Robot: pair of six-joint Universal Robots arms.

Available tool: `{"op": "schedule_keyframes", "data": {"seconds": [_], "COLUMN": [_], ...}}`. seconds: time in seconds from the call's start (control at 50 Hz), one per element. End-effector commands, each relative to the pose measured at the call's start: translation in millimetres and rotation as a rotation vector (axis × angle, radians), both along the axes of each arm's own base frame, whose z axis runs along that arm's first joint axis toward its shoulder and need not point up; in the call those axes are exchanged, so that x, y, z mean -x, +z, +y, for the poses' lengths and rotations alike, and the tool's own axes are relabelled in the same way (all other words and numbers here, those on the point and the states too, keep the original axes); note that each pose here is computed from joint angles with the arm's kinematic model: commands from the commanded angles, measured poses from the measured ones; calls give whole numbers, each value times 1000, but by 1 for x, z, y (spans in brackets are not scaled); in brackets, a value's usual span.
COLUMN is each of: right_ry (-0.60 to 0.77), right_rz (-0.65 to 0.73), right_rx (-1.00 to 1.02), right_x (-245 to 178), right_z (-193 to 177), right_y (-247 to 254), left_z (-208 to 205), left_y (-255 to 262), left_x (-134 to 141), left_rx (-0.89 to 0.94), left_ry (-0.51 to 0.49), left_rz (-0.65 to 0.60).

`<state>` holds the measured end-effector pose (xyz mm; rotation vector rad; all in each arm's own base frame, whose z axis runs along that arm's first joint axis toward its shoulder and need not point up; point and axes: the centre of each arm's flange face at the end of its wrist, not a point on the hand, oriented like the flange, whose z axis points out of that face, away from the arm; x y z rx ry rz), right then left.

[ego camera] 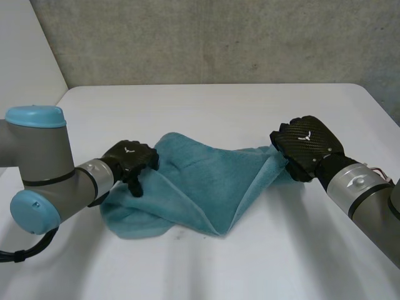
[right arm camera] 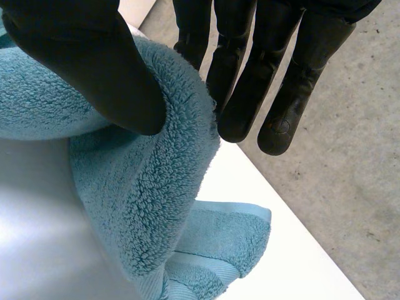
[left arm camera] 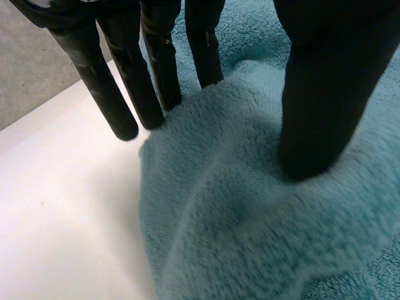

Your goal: Fold the laundry

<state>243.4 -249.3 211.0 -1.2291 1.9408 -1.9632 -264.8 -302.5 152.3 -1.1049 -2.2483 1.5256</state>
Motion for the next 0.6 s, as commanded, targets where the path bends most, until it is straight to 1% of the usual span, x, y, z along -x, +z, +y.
{"op": "schedule_keyframes", "data": {"seconds": [0.02, 0.12, 0.16, 0.22, 0.26, 0.28, 0.3, 0.32, 0.34, 0.36, 0.38, 0.4, 0.42, 0.46, 0.48, 0.5, 0.52, 0.56, 0.6], "right_ry": [-6, -25, -35, -61, -75, -86, -93, -93, -100, -100, -96, -89, -89, -64, -64, -47, -47, -3, 11], "right_rz": [2, 11, 11, 12, 20, 30, 42, 43, 59, 59, 84, 118, 118, 219, 220, 279, 280, 372, 395], "right_rx": [4, 28, 41, 45, 25, -9, -53, -53, -106, -106, -168, -216, -216, -274, -274, -287, -287, -283, -295], "right_x": [0, 3, 4, 10, 14, 18, 22, 22, 25, 26, 28, 31, 31, 36, 36, 37, 38, 36, 35], "right_z": [-2, -9, -13, -19, -21, -20, -18, -18, -15, -15, -10, -5, -5, 2, 2, 5, 5, 3, -1], "right_y": [0, 6, 10, 19, 24, 30, 38, 38, 44, 44, 46, 48, 48, 45, 45, 40, 40, 26, 18], "left_z": [-2, 0, 4, 8, 20, 20, 27, 35, 35, 43, 52, 52, 61, 68, 73, 73, 76, 78, 76], "left_y": [4, 21, 48, 62, 86, 86, 95, 106, 106, 114, 116, 116, 114, 108, 100, 100, 92, 85, 74], "left_x": [2, 2, -1, -2, -3, -3, -6, -10, -10, -14, -20, -20, -24, -26, -28, -28, -30, -31, -32], "left_rx": [15, 60, 128, 165, 215, 215, 228, 242, 242, 254, 247, 247, 227, 197, 166, 165, 138, 116, 86], "left_ry": [0, 21, 58, 73, 87, 87, 100, 113, 113, 122, 129, 129, 130, 129, 130, 130, 132, 134, 135], "left_rz": [4, 8, 21, 30, 55, 55, 69, 88, 88, 102, 102, 102, 91, 78, 64, 64, 48, 31, 10]}}
